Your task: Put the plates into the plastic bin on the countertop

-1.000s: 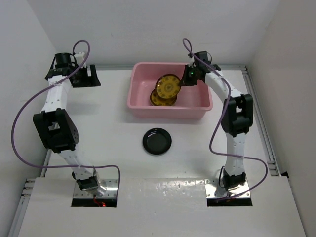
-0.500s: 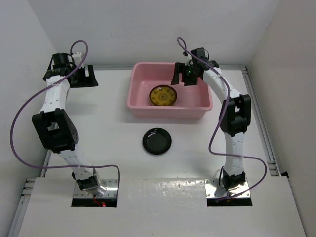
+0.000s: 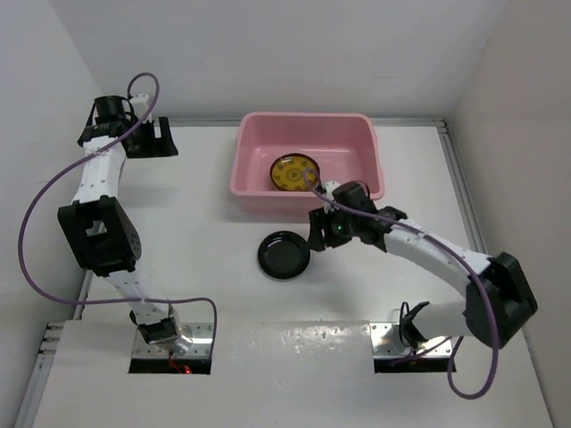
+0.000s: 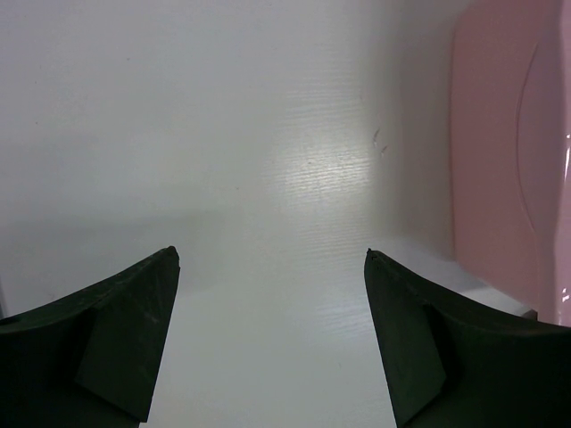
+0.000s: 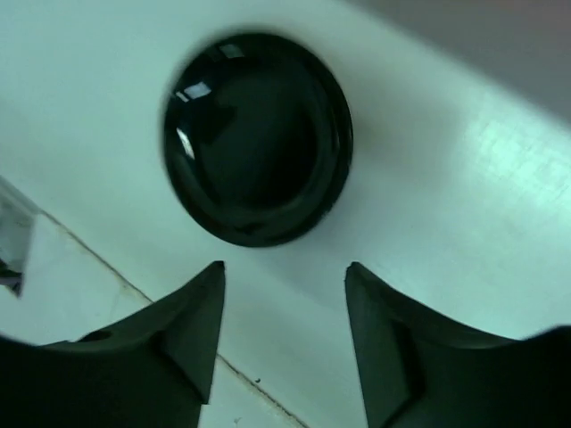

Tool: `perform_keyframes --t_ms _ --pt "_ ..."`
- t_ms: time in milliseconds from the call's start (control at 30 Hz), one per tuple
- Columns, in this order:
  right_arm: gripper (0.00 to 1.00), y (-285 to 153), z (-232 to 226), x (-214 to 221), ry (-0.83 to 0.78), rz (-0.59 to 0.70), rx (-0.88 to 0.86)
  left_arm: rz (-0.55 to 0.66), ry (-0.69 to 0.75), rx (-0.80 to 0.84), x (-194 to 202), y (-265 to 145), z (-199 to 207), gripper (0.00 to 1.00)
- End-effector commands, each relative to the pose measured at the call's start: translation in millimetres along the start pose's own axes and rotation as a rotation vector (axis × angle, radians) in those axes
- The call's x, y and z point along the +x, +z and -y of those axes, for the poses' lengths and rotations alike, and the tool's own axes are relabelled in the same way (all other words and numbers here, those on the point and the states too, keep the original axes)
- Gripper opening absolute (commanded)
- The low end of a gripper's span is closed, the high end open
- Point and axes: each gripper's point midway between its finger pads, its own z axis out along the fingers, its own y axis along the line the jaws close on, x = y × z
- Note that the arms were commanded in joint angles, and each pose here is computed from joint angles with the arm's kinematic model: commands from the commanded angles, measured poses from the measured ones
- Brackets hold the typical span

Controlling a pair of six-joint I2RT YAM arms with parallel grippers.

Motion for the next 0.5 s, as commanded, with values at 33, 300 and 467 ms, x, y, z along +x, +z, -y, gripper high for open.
perform_keyframes --t_ms 33,300,467 --pt "0.61 43 5 28 0.074 -0.035 0.01 0.052 0.03 0.017 -15 -11 5 0.86" --pt "0.59 84 9 41 0.115 -0.059 0.016 0.044 0.033 0.025 -7 -16 13 0.86" --pt "0.47 98 27 62 0.152 -0.11 0.079 0.044 0.033 0.025 -6 -17 14 0.86"
